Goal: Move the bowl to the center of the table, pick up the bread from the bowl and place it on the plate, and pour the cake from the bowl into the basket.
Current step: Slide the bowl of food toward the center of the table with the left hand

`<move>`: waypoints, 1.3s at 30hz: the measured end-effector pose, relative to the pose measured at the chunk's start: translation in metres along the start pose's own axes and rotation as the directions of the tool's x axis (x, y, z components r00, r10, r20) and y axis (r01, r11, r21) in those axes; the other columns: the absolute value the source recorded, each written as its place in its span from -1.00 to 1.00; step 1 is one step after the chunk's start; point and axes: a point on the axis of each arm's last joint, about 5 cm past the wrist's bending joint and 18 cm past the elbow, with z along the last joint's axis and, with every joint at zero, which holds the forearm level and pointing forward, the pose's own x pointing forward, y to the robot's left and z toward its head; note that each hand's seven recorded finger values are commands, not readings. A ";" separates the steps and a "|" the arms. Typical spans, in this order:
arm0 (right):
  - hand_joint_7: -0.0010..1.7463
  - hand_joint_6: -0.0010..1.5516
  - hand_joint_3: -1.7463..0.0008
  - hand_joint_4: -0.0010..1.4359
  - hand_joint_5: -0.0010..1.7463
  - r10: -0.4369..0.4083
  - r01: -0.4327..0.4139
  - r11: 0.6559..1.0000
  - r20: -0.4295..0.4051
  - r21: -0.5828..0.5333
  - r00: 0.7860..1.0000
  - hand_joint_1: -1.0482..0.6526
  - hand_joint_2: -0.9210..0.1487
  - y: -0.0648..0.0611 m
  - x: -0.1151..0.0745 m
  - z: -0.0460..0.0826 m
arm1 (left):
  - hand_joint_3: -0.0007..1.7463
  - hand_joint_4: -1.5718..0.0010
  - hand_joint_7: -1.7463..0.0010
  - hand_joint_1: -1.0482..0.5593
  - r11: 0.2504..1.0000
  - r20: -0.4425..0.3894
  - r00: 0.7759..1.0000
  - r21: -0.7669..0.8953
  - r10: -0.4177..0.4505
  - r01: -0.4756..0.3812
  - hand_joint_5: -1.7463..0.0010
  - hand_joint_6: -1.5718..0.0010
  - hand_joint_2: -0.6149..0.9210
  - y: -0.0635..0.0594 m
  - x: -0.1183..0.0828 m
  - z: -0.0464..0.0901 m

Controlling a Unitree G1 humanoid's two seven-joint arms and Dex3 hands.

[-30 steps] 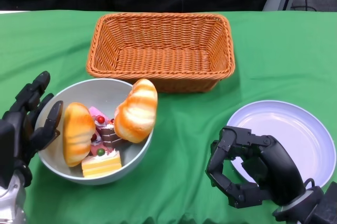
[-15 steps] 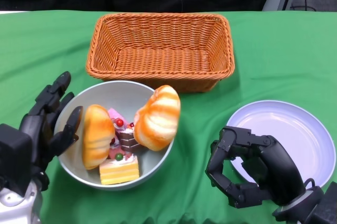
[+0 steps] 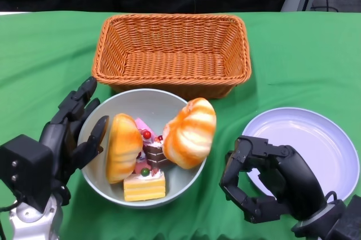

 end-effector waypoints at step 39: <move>0.58 0.07 -0.14 0.24 0.88 -0.015 0.015 1.000 0.011 -0.002 1.000 -0.02 -0.16 0.002 0.001 0.001 | -0.58 0.54 0.96 -0.52 0.999 0.101 0.995 0.044 -0.021 0.017 0.93 0.56 1.00 -0.014 0.001 0.002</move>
